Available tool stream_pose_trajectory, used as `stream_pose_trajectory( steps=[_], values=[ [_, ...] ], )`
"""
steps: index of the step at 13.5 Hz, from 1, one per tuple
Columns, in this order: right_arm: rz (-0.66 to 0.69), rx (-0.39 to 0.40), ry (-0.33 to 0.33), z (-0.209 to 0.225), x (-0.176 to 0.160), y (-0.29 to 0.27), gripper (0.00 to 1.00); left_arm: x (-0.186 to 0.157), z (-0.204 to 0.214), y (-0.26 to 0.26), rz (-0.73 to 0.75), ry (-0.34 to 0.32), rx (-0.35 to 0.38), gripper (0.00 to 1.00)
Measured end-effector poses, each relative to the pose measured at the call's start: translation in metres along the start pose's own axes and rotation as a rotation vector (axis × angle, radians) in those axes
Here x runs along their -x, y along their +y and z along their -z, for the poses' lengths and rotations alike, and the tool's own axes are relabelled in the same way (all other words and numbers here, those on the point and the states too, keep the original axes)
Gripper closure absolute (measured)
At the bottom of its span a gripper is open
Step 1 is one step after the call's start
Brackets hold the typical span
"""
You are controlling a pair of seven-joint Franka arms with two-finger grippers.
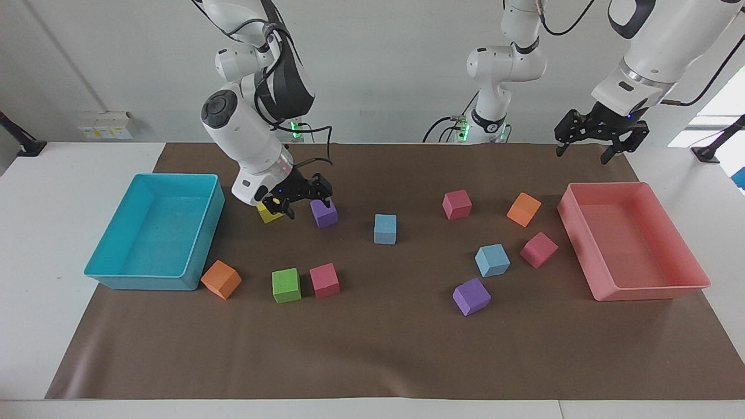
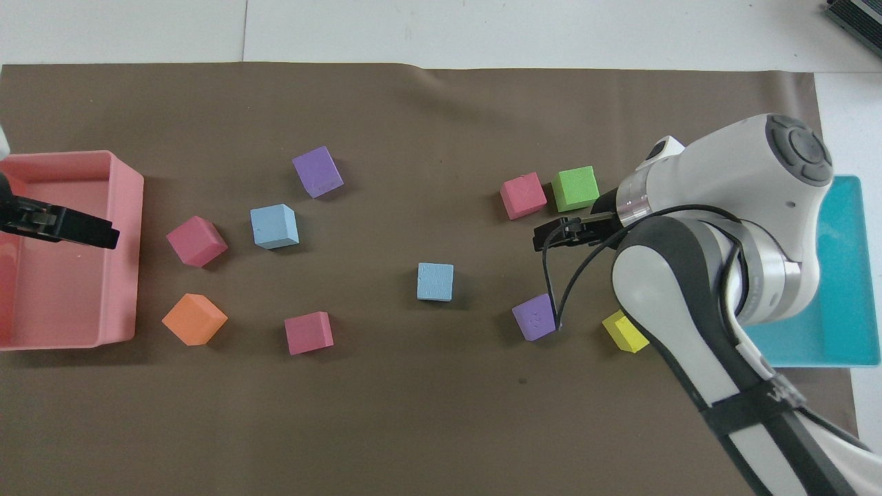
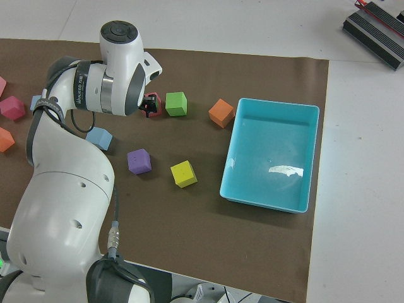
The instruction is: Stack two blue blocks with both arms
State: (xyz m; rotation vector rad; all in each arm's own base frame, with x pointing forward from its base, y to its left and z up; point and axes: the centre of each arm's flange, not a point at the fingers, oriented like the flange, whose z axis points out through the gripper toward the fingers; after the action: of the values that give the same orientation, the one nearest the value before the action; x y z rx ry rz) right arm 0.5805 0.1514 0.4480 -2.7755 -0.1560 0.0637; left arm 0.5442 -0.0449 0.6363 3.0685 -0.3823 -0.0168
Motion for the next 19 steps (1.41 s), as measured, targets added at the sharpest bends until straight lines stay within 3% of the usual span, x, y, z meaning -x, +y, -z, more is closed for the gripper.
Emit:
stream_pose_trajectory(
  steps=[1,9,10,15,19],
  values=[
    [-0.004,-0.041,-0.002,-0.002,0.0,0.006,0.04,0.0,0.0,0.0,0.0,-0.001,0.0,0.0],
    [-0.032,-0.22,-0.05,-0.06,0.023,0.041,0.95,0.014,0.013,0.003,-0.001,-0.011,0.002,0.0],
    [-0.043,-0.244,-0.055,-0.066,0.026,0.042,0.99,0.012,0.014,0.003,-0.002,0.003,0.0,0.0],
    [-0.081,-0.366,-0.02,-0.107,0.035,0.048,0.99,0.008,0.017,0.005,0.024,0.04,-0.007,0.0],
    [-0.127,-0.399,-0.005,-0.153,0.037,0.023,0.99,0.008,0.019,0.003,0.052,0.04,-0.006,0.0]
  ],
)
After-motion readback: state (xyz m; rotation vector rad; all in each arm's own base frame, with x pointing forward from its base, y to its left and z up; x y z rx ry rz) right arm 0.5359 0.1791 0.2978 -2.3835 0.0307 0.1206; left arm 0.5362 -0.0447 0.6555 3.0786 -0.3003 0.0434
